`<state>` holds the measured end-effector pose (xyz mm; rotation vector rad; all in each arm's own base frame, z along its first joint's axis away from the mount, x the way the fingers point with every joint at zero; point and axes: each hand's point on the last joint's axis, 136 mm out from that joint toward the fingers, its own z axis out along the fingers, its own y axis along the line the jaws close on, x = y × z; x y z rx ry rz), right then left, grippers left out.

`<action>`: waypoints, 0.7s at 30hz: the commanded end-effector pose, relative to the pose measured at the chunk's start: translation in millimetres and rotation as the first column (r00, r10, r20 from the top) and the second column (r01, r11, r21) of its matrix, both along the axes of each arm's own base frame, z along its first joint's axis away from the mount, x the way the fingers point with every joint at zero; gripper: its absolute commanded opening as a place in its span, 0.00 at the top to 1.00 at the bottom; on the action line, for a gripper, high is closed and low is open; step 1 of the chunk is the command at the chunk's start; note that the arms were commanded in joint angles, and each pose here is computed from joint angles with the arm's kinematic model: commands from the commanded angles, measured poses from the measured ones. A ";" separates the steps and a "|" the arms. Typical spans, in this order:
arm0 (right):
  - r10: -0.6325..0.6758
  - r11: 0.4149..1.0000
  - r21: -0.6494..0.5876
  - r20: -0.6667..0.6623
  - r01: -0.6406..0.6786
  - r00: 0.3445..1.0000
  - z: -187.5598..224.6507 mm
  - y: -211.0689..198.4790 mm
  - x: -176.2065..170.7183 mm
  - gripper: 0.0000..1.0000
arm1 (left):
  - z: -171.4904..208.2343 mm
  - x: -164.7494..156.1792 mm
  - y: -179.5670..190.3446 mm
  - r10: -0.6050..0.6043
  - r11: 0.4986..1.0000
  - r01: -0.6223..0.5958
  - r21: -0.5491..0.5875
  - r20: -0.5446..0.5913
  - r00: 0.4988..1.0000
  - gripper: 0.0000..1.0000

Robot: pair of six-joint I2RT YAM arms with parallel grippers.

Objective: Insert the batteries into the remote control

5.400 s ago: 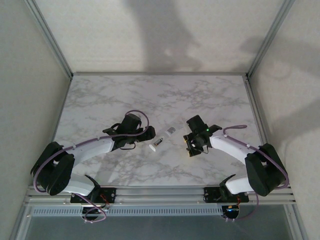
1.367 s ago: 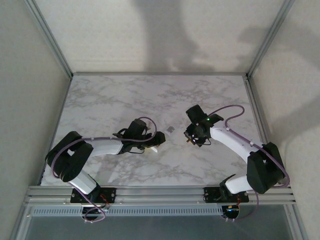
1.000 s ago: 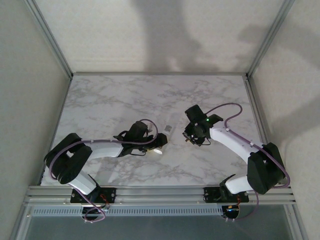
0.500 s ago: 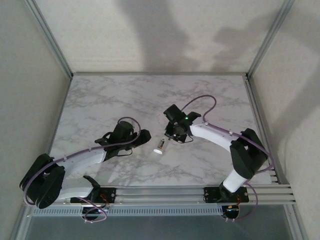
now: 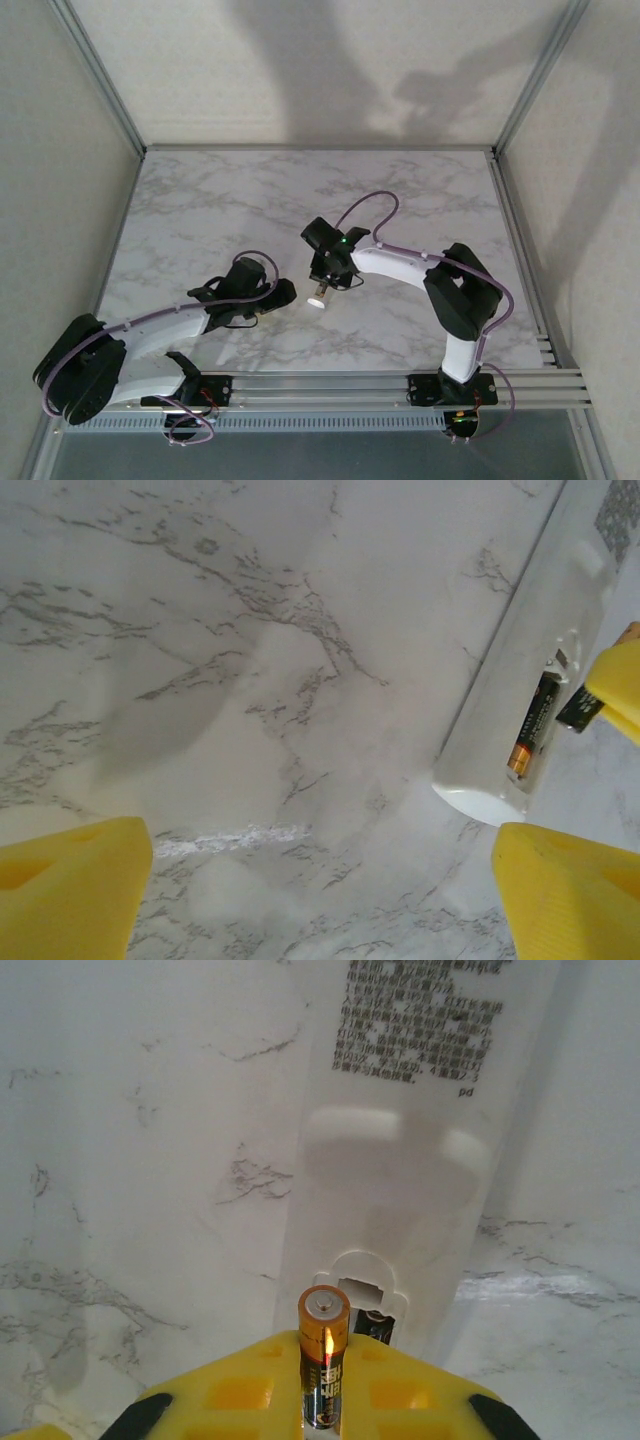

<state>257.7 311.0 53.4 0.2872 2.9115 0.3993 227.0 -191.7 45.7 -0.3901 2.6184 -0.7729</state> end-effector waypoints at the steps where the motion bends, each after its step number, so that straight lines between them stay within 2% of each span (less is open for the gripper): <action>1: -0.001 1.000 -0.026 0.011 0.002 1.000 -3.8 2.5 -2.9 0.86 | -2.4 -3.9 5.1 0.010 1.000 -0.010 0.024 -0.003 1.000 0.11; 21: -0.011 0.997 -0.077 -0.019 0.010 1.000 -25.9 -2.9 -13.1 0.85 | -0.4 -6.1 7.4 0.021 1.000 -0.021 0.014 0.004 1.000 0.11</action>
